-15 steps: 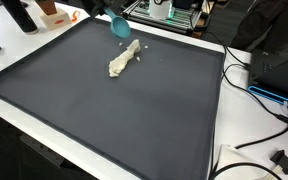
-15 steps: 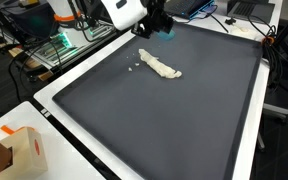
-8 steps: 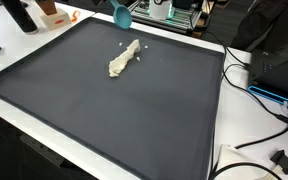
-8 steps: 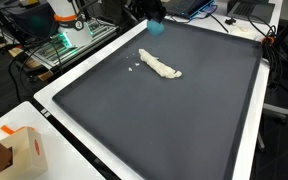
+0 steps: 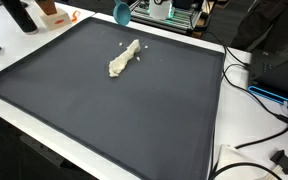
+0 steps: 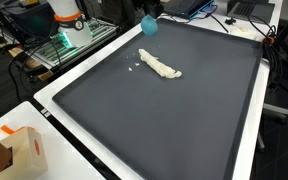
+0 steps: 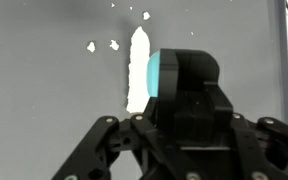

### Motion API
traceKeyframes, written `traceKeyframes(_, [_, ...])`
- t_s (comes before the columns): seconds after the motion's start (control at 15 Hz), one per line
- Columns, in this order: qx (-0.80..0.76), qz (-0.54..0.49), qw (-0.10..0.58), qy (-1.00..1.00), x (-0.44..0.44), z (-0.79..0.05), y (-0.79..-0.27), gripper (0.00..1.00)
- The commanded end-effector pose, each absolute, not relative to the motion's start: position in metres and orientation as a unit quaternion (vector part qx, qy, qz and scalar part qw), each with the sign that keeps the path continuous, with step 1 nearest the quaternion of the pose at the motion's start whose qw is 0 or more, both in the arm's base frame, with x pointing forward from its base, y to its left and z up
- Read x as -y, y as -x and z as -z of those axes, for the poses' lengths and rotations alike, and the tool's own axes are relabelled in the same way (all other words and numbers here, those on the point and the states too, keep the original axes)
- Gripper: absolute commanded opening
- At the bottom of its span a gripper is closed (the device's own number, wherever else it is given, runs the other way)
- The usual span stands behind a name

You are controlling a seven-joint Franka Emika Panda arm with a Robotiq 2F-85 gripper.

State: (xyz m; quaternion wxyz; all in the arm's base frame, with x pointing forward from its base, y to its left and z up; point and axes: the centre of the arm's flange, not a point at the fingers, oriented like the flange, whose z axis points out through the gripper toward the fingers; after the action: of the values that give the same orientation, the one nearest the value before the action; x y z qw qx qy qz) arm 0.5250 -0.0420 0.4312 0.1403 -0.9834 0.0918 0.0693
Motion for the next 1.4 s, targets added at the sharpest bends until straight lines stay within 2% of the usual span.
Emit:
traceKeyframes(0.0, [-0.090,-0.070,0.093,0.989,0.024,-0.438,-0.524,0.25])
traceKeyframes(0.8, [-0.042,-0.033,-0.045,0.998,-0.015,-0.445,-0.532,0.25])
traceKeyframes(0.87, [-0.042,-0.040,-0.024,0.998,-0.010,-0.443,-0.536,0.50])
traceKeyframes(1.33, [-0.038,-0.039,-0.032,0.998,-0.014,-0.443,-0.536,0.50])
